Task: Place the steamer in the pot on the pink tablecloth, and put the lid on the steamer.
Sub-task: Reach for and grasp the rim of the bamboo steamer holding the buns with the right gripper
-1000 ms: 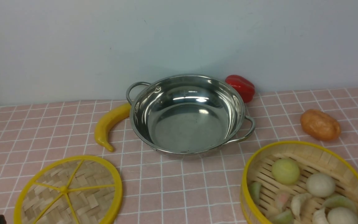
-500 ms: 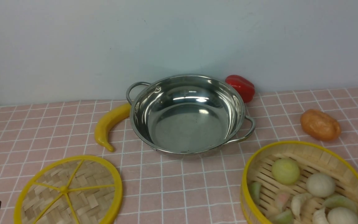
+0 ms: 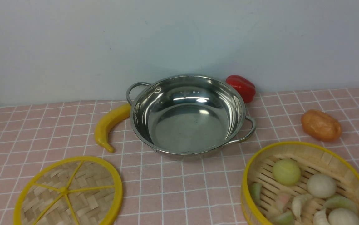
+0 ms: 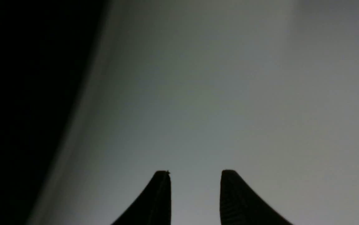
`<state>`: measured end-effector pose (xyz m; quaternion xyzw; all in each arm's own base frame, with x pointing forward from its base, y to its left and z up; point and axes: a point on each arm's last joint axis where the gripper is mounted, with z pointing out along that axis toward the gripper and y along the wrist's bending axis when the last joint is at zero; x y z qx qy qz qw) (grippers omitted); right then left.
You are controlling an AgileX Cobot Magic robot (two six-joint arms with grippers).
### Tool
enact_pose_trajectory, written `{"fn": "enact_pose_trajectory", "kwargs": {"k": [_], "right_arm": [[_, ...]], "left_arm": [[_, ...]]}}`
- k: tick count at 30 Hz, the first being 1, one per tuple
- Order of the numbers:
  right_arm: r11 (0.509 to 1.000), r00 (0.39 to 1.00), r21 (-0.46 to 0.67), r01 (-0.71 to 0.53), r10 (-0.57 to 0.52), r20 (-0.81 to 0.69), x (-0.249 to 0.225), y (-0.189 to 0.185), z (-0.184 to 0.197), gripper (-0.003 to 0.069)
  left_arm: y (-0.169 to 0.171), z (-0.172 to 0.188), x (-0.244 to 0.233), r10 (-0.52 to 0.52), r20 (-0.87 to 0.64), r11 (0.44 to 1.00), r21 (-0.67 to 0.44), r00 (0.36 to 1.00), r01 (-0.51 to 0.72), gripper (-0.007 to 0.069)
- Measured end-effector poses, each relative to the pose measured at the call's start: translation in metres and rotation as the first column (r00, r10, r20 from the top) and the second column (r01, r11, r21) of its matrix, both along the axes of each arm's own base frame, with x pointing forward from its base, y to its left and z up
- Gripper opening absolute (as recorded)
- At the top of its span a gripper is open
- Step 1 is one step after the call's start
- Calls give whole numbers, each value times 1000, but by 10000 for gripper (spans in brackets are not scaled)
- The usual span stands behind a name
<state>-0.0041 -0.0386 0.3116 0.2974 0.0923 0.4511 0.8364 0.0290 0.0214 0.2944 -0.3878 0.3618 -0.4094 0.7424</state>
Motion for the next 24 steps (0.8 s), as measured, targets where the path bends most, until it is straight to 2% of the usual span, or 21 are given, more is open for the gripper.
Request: {"fn": "enact_pose_trajectory", "kwargs": {"k": [1, 3, 4, 6, 7, 8, 9, 10, 11, 12, 13, 14, 15, 17, 18, 19, 20, 21, 22, 23, 24], "right_arm": [[993, 992, -34, 112, -110, 66, -13, -1, 21, 243], [960, 965, -107, 258, -251, 75, -25, 0, 53, 243], [956, 962, -113, 271, -266, 62, -23, 1, 53, 243], [846, 889, -328, 421, -457, -36, -24, 8, 98, 243], [803, 860, -415, 427, -502, -87, -16, 11, 107, 243], [790, 853, -434, 434, -515, -84, -18, 12, 113, 243], [680, 784, -630, 376, -596, -175, 1, 20, 133, 243], [637, 771, -696, 332, -608, -189, 7, 23, 142, 243], [568, 726, -787, 241, -644, -242, 24, 29, 151, 243], [546, 715, -816, 191, -647, -266, 32, 31, 150, 243], [472, 681, -882, 9, -648, -340, 58, 39, 156, 243], [464, 674, -885, -24, -647, -358, 63, 40, 154, 243], [421, 636, -883, -207, -628, -448, 88, 47, 150, 243], [383, 535, -799, -464, -597, -597, 124, 53, 136, 243], [420, 419, -742, -523, -631, -653, 140, 55, 125, 243], [385, 437, -704, -597, -580, -688, 143, 55, 124, 243], [397, 262, -553, -733, -586, -767, 168, 54, 102, 243], [409, 115, -438, -800, -614, -781, 184, 51, 83, 243], [433, 14, -355, -828, -618, -786, 193, 49, 71, 243], [440, 7, -357, -824, -621, -784, 193, 48, 70, 243], [480, -174, -230, -847, -658, -732, 210, 40, 46, 243]], "left_arm": [[4, 20, -11, 78, 97, 996, 40, 992, -82, 243], [5, 54, -29, 206, 227, 954, 171, 952, -248, 243], [5, 57, -29, 216, 231, 947, 186, 949, -261, 243], [-3, 92, -34, 290, 277, 822, 418, 916, -387, 243], [-6, 99, -29, 292, 252, 784, 490, 923, -381, 243], [-6, 101, -29, 291, 251, 774, 506, 923, -381, 243], [-12, 112, -13, 281, 152, 697, 646, 947, -311, 243], [-15, 117, -4, 269, 69, 666, 707, 961, -237, 243], [-17, 120, 12, 263, -45, 630, 765, 964, -136, 243], [-18, 118, 16, 256, -94, 625, 775, 962, -91, 243], [-20, 114, 40, 242, -305, 592, 798, 921, 109, 243], [-20, 112, 46, 240, -343, 590, 794, 908, 144, 243], [-20, 103, 66, 229, -525, 569, 755, 820, 325, 243], [-21, 85, 90, 208, -738, 552, 630, 642, 545, 243], [-21, 79, 98, 199, -800, 547, 570, 566, 614, 243], [-21, 74, 101, 193, -836, 542, 527, 513, 654, 243], [-20, 58, 116, 183, -917, 527, 395, 353, 752, 243], [-20, 49, 123, 180, -946, 516, 324, 270, 793, 243], [-20, 43, 128, 181, -960, 504, 275, 212, 818, 243], [-20, 39, 131, 179, -967, 502, 250, 184, 828, 243], [-19, 29, 139, 180, -979, 484, 177, 100, 857, 243]]}}
